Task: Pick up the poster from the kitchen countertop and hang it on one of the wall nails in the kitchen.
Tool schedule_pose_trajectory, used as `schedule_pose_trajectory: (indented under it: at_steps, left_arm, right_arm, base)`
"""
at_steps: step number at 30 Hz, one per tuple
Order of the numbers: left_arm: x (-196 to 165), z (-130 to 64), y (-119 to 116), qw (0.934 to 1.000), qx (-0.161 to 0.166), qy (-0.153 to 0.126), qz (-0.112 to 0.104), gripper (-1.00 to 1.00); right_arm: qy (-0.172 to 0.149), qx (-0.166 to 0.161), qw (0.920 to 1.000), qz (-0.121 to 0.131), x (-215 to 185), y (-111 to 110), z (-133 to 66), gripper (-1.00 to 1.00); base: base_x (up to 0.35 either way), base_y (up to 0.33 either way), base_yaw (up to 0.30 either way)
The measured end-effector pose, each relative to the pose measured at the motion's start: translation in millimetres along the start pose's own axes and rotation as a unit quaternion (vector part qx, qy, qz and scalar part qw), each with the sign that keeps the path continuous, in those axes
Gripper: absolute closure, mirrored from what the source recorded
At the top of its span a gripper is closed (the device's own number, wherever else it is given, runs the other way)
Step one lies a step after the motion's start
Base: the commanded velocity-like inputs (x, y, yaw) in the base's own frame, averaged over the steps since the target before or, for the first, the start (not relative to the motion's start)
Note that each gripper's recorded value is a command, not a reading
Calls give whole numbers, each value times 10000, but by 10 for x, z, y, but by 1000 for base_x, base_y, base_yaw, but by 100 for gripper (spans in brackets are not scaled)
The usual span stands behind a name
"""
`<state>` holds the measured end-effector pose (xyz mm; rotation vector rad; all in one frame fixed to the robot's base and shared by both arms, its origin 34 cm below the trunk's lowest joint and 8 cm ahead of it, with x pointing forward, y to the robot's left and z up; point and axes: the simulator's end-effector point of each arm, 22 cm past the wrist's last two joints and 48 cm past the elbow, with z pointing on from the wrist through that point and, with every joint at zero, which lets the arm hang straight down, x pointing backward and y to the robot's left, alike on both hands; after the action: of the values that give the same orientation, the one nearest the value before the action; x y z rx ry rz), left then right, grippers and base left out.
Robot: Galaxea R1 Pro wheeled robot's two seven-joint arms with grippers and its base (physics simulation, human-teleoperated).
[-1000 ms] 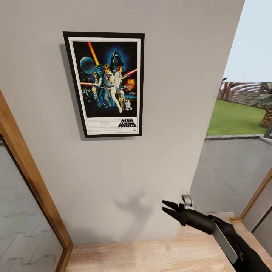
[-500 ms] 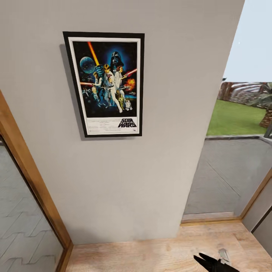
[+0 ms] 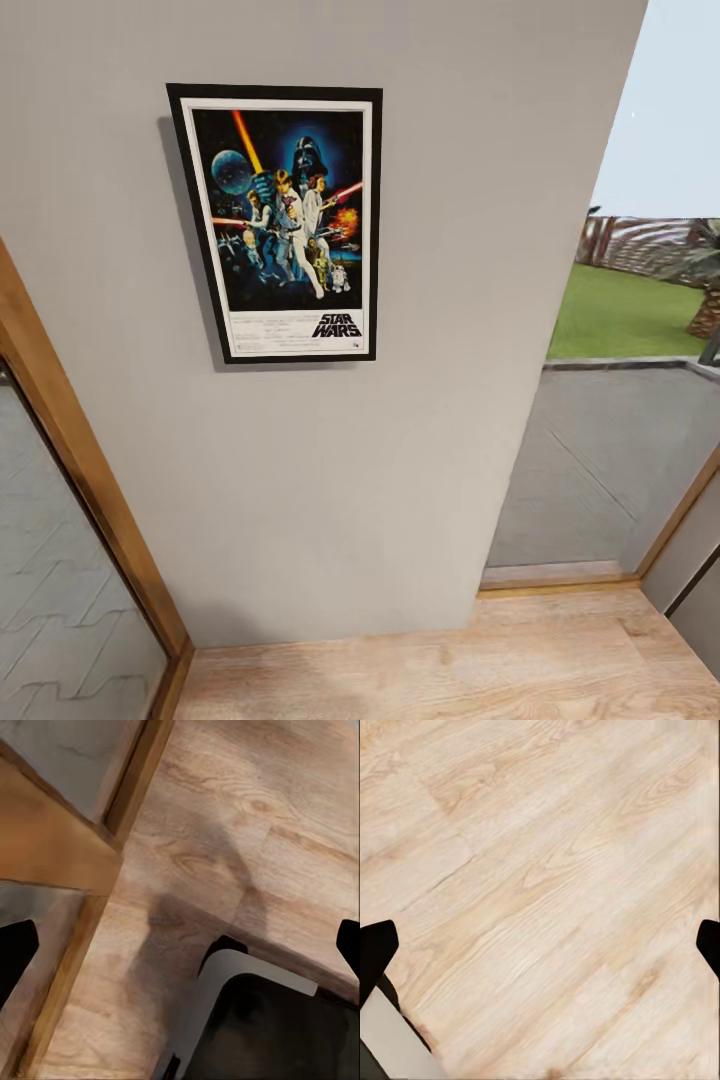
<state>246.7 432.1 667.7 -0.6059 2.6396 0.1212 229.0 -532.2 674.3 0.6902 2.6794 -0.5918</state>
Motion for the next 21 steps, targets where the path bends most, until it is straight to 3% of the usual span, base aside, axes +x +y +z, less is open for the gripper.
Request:
schedule_pose_trajectory:
  at_steps: [1, 4, 7, 21]
  left_arm:
    - [10, -3, 107, 9997, -259, 8, -3, -100]
    - [17, -9, 194, 9989, -474, 16, 15, -100]
    - [13, -10, 210, 9987, -510, 15, 29, -100]
    - [19, -9, 201, 9987, -505, 19, 37, -100]
  right_arm:
    - [44, 175, 9998, 0, 64, 0, -17, -100]
    - [127, 256, 9996, 16, 183, 115, -53, -100]
    - [180, 202, 9996, 29, 262, 242, -79, -100]
    - [224, 119, 9997, 50, 331, 376, -105, -100]
  base:
    - [0, 0, 0]
    - [0, 0, 0]
    - [0, 0, 0]
    - [0, 0, 0]
